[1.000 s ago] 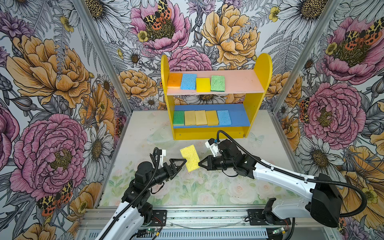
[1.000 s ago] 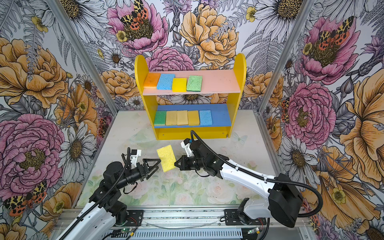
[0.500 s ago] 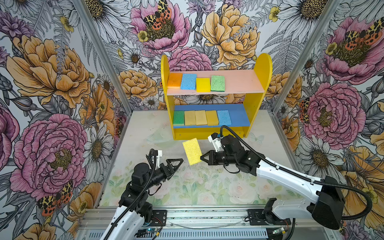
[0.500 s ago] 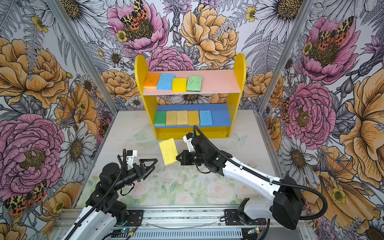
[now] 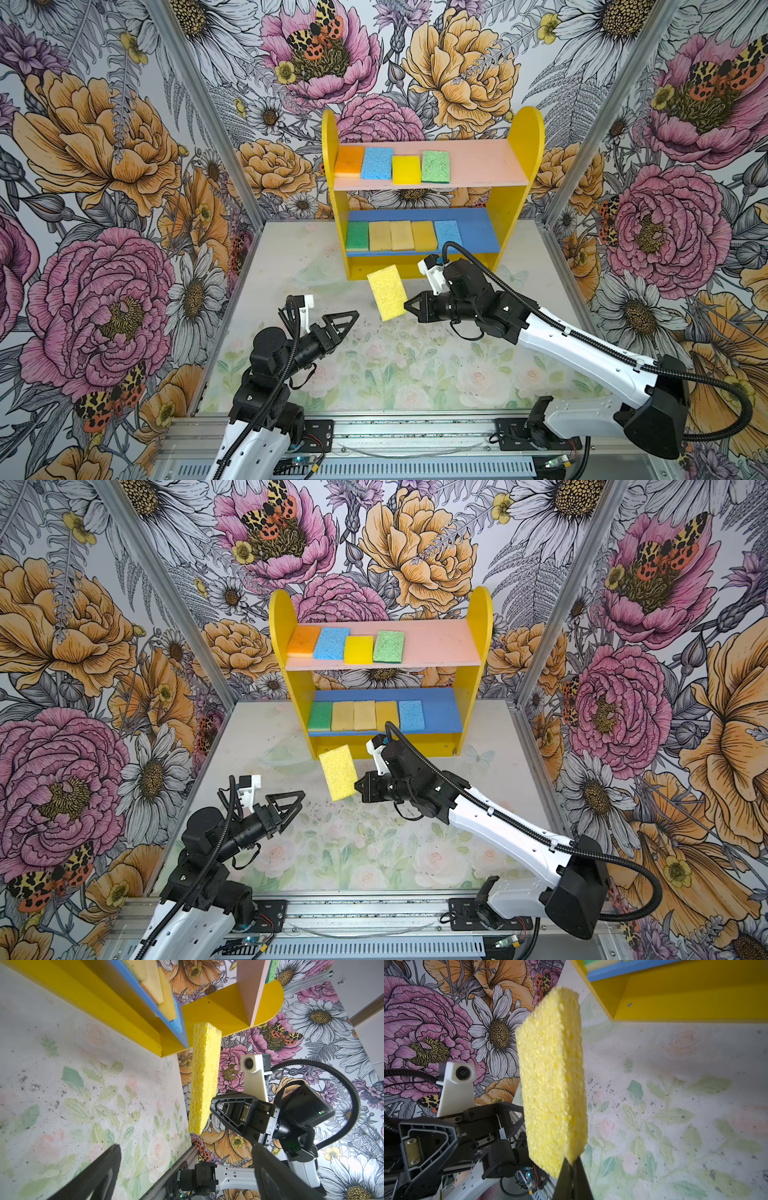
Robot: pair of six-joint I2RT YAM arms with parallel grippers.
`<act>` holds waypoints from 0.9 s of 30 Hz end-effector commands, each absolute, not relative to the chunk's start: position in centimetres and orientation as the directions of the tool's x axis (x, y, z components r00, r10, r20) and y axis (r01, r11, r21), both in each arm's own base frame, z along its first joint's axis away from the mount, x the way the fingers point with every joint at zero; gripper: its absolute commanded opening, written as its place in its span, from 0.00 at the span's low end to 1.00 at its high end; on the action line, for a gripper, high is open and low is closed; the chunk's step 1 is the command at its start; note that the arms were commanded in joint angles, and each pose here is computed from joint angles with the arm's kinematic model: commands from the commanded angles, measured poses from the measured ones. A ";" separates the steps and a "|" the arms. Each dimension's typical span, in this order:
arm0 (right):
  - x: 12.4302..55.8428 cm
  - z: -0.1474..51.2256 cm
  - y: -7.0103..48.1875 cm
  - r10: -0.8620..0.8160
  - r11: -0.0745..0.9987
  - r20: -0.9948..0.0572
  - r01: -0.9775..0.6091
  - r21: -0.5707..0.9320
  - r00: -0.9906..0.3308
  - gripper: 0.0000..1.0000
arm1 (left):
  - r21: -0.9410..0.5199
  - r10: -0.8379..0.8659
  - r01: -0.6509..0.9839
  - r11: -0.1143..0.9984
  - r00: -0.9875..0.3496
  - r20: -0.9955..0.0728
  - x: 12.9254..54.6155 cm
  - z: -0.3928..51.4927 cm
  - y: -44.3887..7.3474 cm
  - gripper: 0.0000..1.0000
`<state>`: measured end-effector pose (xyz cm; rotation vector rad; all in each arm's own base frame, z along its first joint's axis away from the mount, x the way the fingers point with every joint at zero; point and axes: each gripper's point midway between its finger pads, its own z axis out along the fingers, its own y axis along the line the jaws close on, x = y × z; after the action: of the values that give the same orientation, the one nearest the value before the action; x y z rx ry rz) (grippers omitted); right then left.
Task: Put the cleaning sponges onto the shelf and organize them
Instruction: 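Carry the yellow sponge up to the pink top shelf with the right gripper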
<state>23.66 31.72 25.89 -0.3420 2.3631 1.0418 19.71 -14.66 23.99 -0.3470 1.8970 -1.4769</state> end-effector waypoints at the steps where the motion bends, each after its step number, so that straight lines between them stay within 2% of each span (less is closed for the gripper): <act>1: 24.5 30.4 29.4 -0.006 0.717 -0.669 -0.469 0.515 -0.743 0.00 | -0.923 -0.592 0.211 0.321 -0.716 -0.370 19.5 24.2 -14.2 0.99; 5: 25.2 34.9 27.4 0.025 0.745 -0.740 -0.481 0.462 -0.673 0.00 | -0.927 -0.599 0.200 0.318 -0.716 -0.359 19.7 23.9 -13.9 0.99; 11: 29.1 42.7 21.1 0.180 0.817 -0.822 -0.382 0.431 -0.541 0.00 | -0.930 -0.599 0.186 0.318 -0.721 -0.349 19.8 23.3 -13.8 0.99; 16: 32.7 47.8 16.1 0.244 0.878 -0.871 -0.286 0.385 -0.426 0.00 | -0.920 -0.587 0.176 0.349 -0.724 -0.361 19.6 22.9 -13.7 0.99; 21: 36.8 49.8 14.0 0.271 0.886 -0.870 -0.248 0.393 -0.412 0.00 | -0.913 -0.577 0.166 0.372 -0.729 -0.368 19.4 22.4 -13.6 0.99; 27: 41.1 49.2 12.9 0.296 0.874 -0.843 -0.229 0.429 -0.450 0.00 | -0.907 -0.570 0.154 0.392 -0.733 -0.371 19.6 21.9 -13.5 0.99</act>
<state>40.48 12.62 50.51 0.0837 1.8856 0.5706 19.66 -13.60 21.63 -0.3864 1.9785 -1.4121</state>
